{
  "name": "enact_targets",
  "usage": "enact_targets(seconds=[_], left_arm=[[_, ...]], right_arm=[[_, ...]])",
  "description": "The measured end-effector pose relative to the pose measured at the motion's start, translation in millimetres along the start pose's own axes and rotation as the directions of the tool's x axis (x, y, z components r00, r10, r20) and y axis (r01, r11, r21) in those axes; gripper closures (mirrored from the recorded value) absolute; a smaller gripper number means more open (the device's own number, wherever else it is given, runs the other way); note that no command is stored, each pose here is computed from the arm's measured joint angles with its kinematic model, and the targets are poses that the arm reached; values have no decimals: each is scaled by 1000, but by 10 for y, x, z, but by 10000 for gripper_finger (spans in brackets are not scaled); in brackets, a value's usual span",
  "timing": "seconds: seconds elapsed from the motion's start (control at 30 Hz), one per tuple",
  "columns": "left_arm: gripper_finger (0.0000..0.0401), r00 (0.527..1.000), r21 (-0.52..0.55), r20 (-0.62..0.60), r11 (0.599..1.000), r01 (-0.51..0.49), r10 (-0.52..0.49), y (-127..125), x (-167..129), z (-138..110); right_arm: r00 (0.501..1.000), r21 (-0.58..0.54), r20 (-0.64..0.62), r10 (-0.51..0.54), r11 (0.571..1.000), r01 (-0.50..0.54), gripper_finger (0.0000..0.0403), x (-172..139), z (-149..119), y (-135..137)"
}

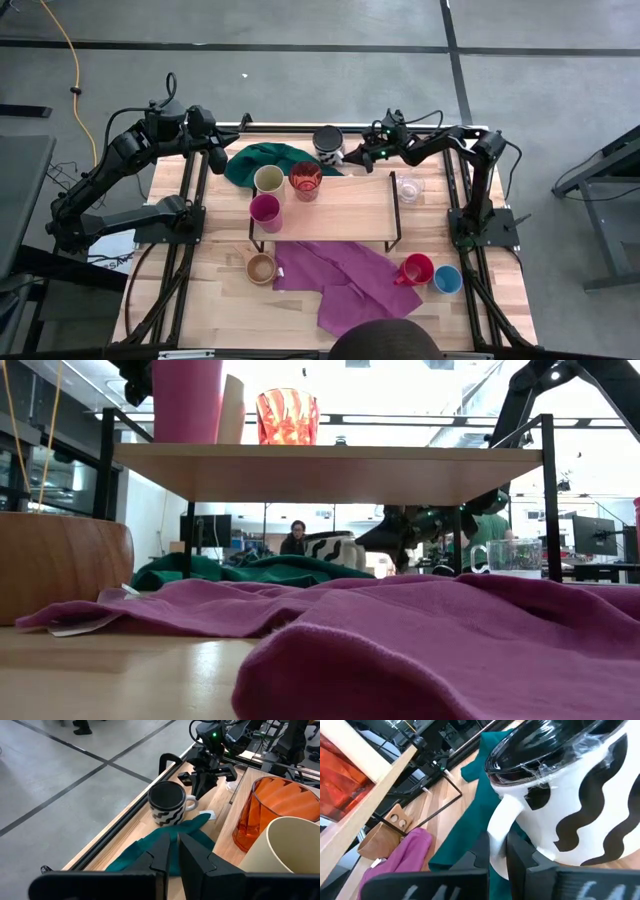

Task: Stack small to large cups/mugs on shelf
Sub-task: Put the white mug on the shelf

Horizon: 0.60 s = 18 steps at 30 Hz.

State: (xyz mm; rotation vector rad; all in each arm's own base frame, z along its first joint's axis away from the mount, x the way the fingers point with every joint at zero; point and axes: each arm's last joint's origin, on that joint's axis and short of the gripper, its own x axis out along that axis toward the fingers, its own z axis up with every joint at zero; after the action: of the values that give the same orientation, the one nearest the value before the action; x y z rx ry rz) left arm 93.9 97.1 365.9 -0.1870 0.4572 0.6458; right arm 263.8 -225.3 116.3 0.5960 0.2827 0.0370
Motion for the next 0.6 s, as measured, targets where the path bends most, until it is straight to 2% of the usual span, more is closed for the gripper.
enact_targets(seconds=[0.5,0.6], left_arm=[[377,1000,0,0,1000,0,0,1,1,0],[377,1000,0,0,1000,0,0,1,1,0]], right_arm=[[995,7,-63,-72,997,73,402,-5,-82,-35],[995,4,-63,-73,997,74,384,-5,-81,-35]])
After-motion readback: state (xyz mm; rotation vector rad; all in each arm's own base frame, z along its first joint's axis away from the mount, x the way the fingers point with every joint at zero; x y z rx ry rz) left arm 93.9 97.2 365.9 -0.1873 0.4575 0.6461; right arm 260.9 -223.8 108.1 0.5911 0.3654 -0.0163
